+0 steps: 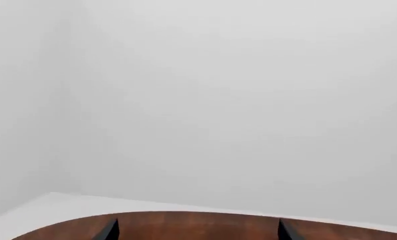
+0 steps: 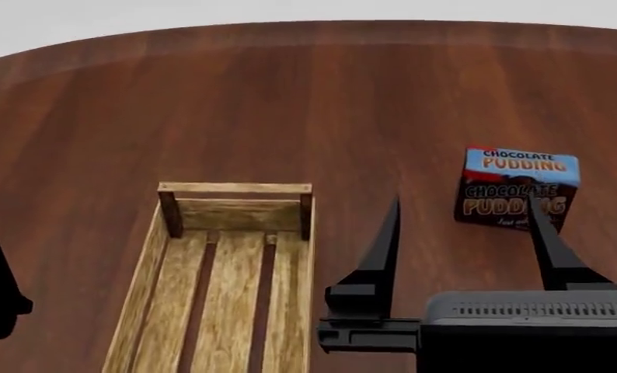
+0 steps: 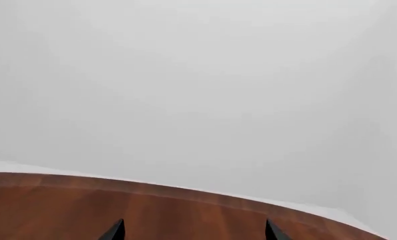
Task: Stack the left bowl on the right bowl and place them in the tray.
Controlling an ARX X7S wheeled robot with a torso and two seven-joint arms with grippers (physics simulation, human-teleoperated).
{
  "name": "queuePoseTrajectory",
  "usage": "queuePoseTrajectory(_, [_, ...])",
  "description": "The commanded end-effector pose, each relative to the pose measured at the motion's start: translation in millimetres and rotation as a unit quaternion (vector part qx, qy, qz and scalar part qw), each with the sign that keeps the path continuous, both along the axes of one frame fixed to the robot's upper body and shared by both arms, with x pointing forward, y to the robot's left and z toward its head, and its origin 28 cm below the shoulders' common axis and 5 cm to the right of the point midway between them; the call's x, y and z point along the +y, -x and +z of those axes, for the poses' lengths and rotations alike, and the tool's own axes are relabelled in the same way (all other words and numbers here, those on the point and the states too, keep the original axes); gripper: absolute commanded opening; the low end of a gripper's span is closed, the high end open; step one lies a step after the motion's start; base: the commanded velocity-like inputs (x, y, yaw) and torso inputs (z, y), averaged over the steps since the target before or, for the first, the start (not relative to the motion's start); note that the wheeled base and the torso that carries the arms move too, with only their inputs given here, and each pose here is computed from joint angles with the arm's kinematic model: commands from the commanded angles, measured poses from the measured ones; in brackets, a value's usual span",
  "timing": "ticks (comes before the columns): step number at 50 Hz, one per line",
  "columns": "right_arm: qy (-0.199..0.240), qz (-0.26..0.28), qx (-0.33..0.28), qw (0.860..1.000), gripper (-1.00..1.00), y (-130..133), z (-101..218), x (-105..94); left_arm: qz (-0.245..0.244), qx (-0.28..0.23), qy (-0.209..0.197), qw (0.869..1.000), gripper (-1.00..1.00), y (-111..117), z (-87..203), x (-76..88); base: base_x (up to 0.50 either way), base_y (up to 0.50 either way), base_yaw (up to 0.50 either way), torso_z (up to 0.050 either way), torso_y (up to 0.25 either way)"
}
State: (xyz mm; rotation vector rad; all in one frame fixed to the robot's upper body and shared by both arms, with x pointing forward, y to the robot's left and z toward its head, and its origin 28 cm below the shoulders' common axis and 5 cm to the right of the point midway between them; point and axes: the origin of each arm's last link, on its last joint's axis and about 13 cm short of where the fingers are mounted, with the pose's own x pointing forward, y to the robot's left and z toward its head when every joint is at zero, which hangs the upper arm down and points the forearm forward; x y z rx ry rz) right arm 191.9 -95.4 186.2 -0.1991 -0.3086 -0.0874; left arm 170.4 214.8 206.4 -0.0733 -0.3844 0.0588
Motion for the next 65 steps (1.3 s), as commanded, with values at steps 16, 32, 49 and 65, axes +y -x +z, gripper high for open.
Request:
queuePoseTrajectory(16, [0.003, 0.007, 0.004, 1.000, 1.00, 0, -1, 0.7, 0.012, -0.004, 0.004, 1.000, 1.00, 3, 2, 3.2, 0.00, 0.00, 0.00, 0.000, -0.197])
queuePoseTrajectory(32, [0.015, -0.128, 0.013, 0.992, 1.00, 4, 41, -26.8, 0.037, -0.046, 0.052, 0.997, 1.00, 26, 15, 23.7, 0.00, 0.00, 0.00, 0.000, -0.005])
queuePoseTrajectory(49, [0.085, 0.074, 0.278, 0.954, 1.00, 64, 97, -31.2, 0.081, -0.072, 0.098, 0.989, 1.00, 44, 17, 46.8, 0.00, 0.00, 0.00, 0.000, 0.000])
queuePoseTrajectory(65, [0.153, 0.085, 0.454, 0.873, 1.00, 52, 123, -24.4, 0.090, -0.079, 0.110, 0.987, 1.00, 49, 17, 52.0, 0.00, 0.00, 0.00, 0.000, 0.000])
